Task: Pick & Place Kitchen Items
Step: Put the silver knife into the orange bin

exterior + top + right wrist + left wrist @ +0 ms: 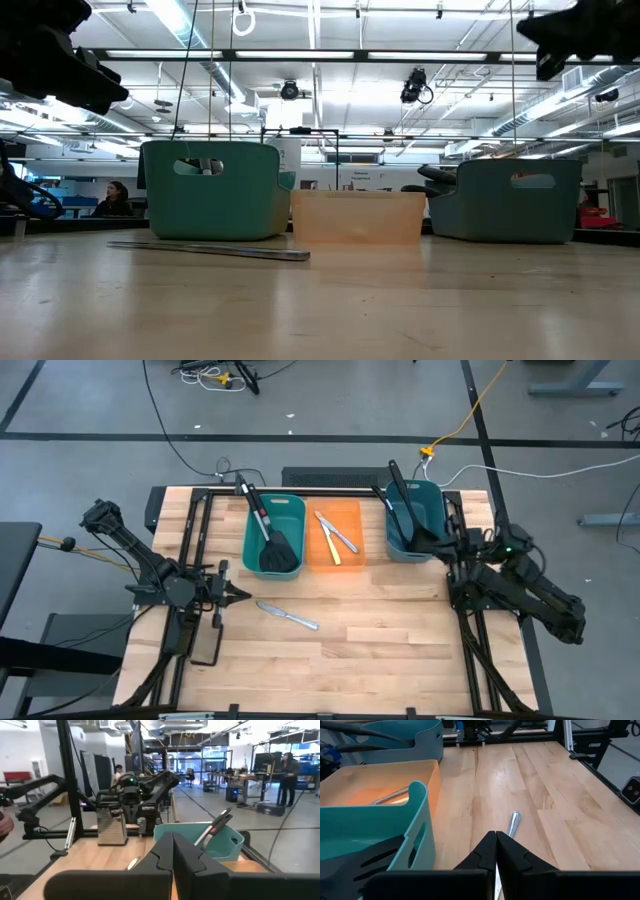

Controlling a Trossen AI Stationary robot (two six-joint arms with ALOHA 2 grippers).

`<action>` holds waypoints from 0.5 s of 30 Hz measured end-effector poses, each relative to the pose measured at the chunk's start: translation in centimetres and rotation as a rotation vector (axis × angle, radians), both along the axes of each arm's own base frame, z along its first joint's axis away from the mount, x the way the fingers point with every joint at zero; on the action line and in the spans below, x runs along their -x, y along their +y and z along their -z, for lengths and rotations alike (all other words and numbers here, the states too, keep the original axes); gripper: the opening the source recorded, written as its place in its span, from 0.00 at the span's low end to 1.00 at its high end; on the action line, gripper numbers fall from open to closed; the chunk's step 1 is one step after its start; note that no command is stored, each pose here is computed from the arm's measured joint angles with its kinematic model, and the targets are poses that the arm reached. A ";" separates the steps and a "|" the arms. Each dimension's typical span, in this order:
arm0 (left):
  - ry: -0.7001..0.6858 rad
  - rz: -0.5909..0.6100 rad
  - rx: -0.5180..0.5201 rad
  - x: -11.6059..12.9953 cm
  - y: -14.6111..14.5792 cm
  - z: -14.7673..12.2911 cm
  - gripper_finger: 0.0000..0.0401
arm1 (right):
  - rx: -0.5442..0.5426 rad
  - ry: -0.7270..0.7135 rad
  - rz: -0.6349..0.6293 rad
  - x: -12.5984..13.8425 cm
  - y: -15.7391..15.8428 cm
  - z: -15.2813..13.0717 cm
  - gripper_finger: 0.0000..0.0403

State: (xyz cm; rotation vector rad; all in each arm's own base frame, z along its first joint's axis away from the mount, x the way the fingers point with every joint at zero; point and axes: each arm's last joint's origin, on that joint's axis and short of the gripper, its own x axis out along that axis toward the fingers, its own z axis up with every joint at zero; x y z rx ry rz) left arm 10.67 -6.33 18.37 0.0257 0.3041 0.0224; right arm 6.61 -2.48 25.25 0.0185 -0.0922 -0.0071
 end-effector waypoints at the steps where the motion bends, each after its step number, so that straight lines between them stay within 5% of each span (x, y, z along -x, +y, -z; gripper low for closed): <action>1: 0.000 -0.002 0.007 0.0 0.0 0.0 0.03 | -0.006 -0.007 -0.004 -0.3 -0.1 0.6 0.00; 15: 0.000 -0.009 0.027 0.0 0.0 0.0 0.03 | 0.023 0.000 -0.059 -2.5 1.1 5.0 0.00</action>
